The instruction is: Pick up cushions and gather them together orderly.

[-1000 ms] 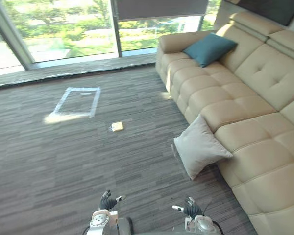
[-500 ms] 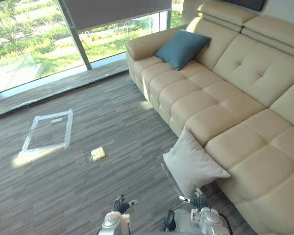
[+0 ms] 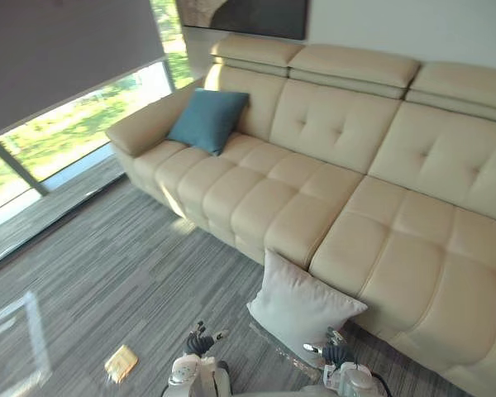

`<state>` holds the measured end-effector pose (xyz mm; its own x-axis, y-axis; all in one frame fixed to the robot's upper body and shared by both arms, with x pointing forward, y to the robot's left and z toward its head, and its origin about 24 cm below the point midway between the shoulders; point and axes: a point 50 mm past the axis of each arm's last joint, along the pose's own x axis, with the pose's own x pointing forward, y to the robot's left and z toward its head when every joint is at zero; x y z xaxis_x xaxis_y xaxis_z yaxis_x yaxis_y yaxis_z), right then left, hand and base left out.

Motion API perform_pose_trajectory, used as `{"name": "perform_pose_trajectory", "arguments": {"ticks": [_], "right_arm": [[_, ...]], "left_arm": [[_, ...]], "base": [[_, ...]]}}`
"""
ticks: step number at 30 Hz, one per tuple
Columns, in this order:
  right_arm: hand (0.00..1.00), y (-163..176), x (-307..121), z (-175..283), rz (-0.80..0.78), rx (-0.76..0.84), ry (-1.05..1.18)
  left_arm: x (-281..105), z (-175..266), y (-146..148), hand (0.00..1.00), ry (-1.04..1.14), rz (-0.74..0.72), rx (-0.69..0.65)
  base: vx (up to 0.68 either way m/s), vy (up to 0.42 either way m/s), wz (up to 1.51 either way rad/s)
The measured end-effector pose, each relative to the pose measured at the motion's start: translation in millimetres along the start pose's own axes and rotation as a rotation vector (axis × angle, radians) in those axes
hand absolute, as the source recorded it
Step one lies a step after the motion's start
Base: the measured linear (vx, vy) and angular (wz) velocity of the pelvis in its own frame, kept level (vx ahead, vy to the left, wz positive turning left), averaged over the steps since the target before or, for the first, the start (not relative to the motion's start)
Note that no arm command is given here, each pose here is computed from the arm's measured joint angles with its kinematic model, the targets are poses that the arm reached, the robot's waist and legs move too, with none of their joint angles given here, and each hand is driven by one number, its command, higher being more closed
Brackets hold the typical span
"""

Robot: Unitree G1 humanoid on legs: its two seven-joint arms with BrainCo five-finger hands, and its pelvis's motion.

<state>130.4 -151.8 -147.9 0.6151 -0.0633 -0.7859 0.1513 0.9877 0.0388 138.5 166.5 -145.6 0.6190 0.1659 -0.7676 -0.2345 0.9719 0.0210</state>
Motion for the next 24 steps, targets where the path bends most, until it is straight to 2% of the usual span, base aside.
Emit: {"name": "perform_pose_trajectory", "arguments": {"ticks": [8,15,24], "right_arm": [[0.0,13,2,5,0.031,0.011,-0.012],[0.0,-32,4,5,-0.091,0.007,0.02],[0.0,-39,-1,-6,-0.12,0.036,0.044]], "left_arm": [[0,-8,-1,0.0,0.04,-0.007,0.027],[-1,-17,-11,0.0,0.1,-0.066,0.085],[1,-7,-9,0.0,0.057,-0.062,0.07]], "base": [[0.06,0.147,-1.15],[0.1,-0.085,-0.26],[0.05,-0.016,-0.57]]}}
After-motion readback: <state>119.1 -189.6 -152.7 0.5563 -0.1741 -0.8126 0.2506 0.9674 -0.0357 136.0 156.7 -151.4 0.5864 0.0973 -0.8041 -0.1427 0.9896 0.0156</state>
